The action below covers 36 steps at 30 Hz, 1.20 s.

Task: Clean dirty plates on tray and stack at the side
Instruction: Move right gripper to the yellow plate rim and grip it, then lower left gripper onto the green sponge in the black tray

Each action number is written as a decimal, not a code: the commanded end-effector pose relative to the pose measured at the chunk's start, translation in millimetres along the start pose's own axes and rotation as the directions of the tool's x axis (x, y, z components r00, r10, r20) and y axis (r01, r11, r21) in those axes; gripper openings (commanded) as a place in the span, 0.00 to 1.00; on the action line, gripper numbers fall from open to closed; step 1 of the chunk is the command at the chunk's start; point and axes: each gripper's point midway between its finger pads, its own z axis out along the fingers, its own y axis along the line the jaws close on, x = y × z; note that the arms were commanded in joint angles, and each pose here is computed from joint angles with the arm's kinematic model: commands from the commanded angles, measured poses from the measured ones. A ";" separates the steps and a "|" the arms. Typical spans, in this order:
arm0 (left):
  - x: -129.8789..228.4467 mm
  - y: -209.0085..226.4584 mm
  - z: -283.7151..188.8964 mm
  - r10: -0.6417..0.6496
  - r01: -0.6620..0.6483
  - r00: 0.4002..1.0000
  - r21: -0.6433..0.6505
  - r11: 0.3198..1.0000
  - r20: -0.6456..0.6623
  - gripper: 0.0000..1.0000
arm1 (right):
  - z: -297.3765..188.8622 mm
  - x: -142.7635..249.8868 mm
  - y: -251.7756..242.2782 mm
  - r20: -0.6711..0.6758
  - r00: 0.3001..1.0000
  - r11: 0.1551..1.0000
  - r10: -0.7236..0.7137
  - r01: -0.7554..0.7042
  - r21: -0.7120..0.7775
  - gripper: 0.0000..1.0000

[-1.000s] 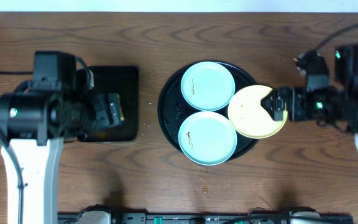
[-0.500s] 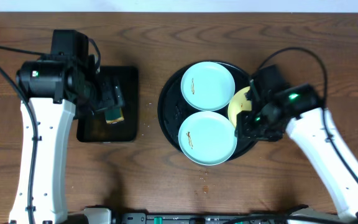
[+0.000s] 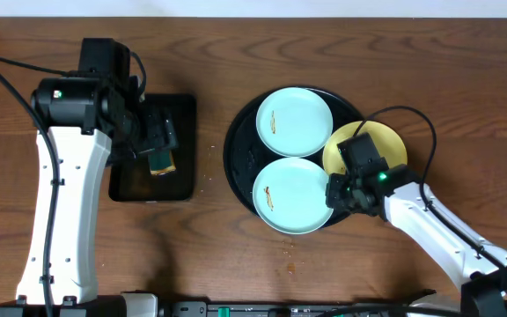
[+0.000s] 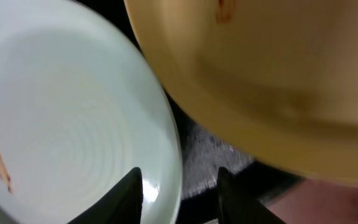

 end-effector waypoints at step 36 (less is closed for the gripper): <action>-1.7 3.3 -1.7 0.012 -0.012 1.000 -0.012 1.000 0.007 0.83 | 27.4 18.3 -3.9 0.093 0.996 0.998 -0.017 0.011 0.060 0.37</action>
